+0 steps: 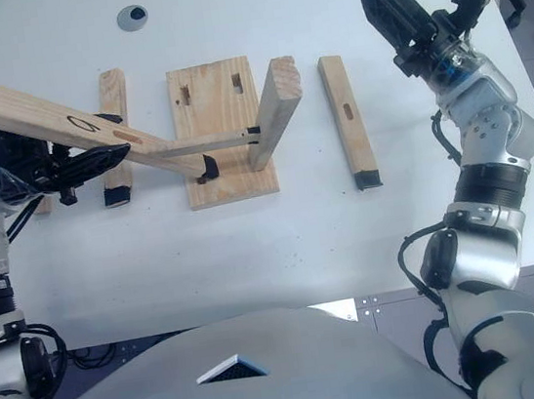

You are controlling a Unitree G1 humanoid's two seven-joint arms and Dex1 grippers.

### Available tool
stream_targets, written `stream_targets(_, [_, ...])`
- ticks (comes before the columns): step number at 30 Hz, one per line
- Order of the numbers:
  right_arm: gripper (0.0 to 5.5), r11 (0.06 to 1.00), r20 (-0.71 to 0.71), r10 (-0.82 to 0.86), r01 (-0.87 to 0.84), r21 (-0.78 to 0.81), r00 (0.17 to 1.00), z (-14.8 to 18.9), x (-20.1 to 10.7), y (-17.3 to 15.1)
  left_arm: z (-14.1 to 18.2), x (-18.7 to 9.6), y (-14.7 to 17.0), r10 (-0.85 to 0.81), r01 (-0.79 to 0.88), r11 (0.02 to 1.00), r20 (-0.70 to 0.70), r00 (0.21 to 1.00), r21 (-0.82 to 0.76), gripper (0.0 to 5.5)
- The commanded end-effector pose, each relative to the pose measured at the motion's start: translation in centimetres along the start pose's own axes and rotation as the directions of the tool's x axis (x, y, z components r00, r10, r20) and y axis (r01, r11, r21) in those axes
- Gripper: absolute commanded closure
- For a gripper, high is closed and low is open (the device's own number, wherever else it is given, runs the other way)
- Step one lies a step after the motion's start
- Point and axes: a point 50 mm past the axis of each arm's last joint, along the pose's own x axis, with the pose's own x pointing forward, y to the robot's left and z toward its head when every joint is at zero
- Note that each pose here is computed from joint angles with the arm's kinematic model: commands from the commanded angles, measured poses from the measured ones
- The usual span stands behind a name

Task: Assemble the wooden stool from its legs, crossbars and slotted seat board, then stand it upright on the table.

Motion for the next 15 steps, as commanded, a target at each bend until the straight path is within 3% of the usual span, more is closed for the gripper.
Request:
stream_targets(1, [1.36, 0.999, 0.008, -0.022, 0.022, -0.024, 1.000, -0.10, -0.26, 0.04, 0.54, -0.15, 0.08, -0.010, 0.013, 0.999, -0.068, 0.998, 0.041, 3.49])
stream_targets(15, [1.36, 0.999, -0.010, -0.044, 0.044, -0.029, 0.999, -0.87, -0.58, 0.02, 1.02, -0.91, -0.09, -0.035, 0.049, 0.995, -0.155, 0.987, 0.088, 3.49])
